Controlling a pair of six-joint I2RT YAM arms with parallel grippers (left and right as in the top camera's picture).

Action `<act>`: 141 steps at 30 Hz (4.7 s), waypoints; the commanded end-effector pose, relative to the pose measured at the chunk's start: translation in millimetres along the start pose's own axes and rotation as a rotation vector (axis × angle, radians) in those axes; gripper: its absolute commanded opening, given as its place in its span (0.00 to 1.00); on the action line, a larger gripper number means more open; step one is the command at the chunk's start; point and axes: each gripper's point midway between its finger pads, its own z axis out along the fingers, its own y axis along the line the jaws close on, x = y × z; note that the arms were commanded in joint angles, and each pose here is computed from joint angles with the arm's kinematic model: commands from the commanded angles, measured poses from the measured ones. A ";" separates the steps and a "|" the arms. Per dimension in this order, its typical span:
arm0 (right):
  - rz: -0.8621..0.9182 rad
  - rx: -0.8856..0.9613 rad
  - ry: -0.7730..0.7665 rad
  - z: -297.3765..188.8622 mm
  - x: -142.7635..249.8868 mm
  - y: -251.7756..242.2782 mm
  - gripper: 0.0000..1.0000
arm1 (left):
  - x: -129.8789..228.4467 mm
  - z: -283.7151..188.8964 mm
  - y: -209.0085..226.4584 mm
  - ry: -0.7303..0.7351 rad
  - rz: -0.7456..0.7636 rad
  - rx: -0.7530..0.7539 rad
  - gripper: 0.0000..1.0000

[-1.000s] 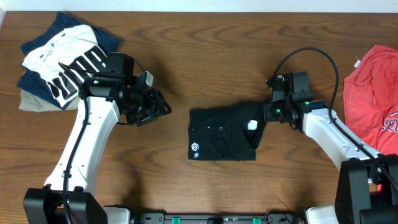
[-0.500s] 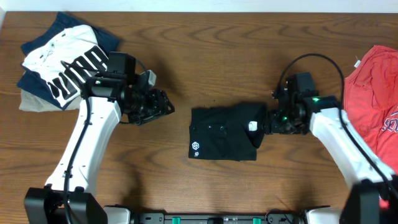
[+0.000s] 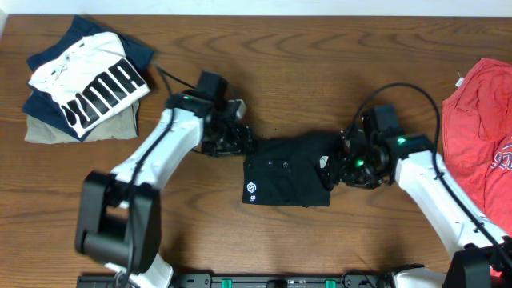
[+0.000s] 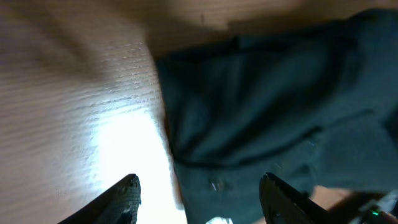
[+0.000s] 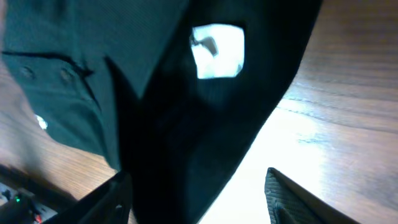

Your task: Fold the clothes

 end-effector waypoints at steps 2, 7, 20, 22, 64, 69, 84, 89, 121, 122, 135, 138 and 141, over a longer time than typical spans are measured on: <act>0.063 -0.046 0.041 18.5 17.3 5.2 0.59 | 11.3 28.7 4.0 0.080 0.027 -0.028 0.63; 0.064 -0.045 0.036 28.7 21.7 0.6 0.05 | 21.1 50.4 8.4 0.148 0.020 -0.042 0.63; 0.200 0.264 -0.245 -6.1 -42.4 -83.2 0.01 | 29.5 60.0 14.4 0.196 -0.001 -0.053 0.63; 0.210 0.268 -0.237 -6.5 -40.2 -85.7 0.01 | 29.9 59.9 14.4 0.198 -0.004 -0.054 0.63; -0.029 0.187 -0.190 25.5 -12.0 -48.4 0.17 | 8.0 55.3 -7.5 0.105 0.098 -0.094 0.68; -0.057 0.255 -0.380 17.0 -50.6 -56.7 0.02 | 40.1 58.7 -1.9 0.238 0.063 -0.130 0.68; -0.131 0.126 -0.463 -5.6 -63.7 -22.7 0.22 | 37.4 -1.3 1.5 0.146 0.038 -0.166 0.68; -0.141 0.107 -0.488 -34.3 -46.7 -13.7 0.28 | -6.4 -26.5 0.4 -0.071 0.066 -0.140 0.77; -0.085 0.241 -0.387 44.4 -66.7 -61.9 0.29 | 94.1 47.8 7.0 0.478 -0.042 -0.172 0.78; -0.091 0.227 -0.427 40.4 -76.6 -58.0 0.29 | 97.8 45.6 7.4 0.493 -0.052 -0.177 0.78; -0.029 0.289 -0.280 33.8 -42.6 -75.4 0.44 | 21.5 -29.4 -10.2 0.107 0.043 -0.014 0.88; -0.004 0.304 -0.242 28.8 -30.5 -81.5 0.49 | -5.5 -40.9 -25.8 -0.008 0.145 0.145 0.94; 0.011 0.304 -0.206 24.6 -18.7 -83.1 0.54 | -21.7 -40.4 -31.1 -0.058 0.185 0.238 0.96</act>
